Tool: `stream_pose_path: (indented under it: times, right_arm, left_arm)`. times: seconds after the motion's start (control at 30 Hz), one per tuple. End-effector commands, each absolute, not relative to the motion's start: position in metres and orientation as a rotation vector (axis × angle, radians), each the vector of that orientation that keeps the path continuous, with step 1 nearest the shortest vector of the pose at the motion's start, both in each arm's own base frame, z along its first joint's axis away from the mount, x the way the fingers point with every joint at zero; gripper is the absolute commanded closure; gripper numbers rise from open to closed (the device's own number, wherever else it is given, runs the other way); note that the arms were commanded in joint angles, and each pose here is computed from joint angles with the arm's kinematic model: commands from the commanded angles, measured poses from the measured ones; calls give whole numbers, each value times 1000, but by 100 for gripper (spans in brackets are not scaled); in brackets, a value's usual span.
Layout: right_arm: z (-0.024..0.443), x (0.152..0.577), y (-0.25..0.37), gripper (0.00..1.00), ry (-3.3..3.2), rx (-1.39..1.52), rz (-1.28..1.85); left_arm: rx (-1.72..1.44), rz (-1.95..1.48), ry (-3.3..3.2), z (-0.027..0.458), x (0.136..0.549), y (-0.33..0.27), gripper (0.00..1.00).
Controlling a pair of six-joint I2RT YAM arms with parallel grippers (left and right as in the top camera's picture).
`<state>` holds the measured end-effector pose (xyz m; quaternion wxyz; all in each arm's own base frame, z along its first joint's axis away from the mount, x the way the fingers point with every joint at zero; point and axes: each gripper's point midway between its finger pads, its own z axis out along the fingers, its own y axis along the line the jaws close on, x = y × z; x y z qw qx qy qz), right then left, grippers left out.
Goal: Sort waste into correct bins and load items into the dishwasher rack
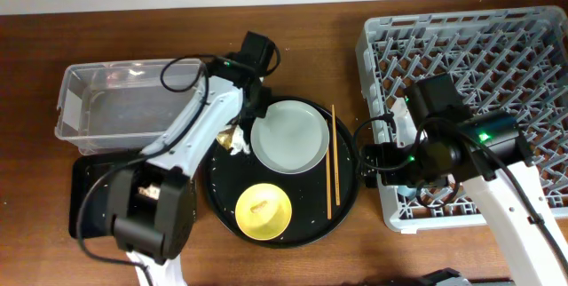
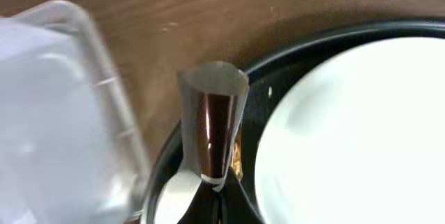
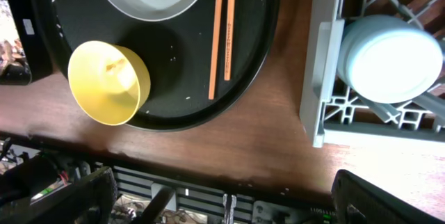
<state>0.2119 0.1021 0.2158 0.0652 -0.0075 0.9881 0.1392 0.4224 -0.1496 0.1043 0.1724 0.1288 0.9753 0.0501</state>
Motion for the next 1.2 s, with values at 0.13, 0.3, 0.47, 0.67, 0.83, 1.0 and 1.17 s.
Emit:
stream_pose_path:
  times: [0.13,0.3,0.47,0.67,0.83,1.0,1.17]
  right_arm:
    - [216,207,103,2,2996,-19,422]
    - [216,205,102,2,3007,-23,416]
    - [216,206,102,2,3004,-23,413]
    - [216,206,102,2,3005,-23,413]
    - [216,206,102,2,3004,-23,413]
    - [216,206,102,2,3005,-23,413]
    - [216,206,102,2,3004,-23,413]
  left_arm:
    - [-161,453,2551,203,448,3,99]
    - [-292,380,2642,170,452,36,36]
    - [-61,164,2833,168,404,-43,45]
    - [-207,188,2998,63,338,-94,45]
    - [-204,114,2950,12,333,-96,44]
    - [-190,-37,2999,27,329,-115,80]
    - [-202,-25,2804,77,356,-111,42]
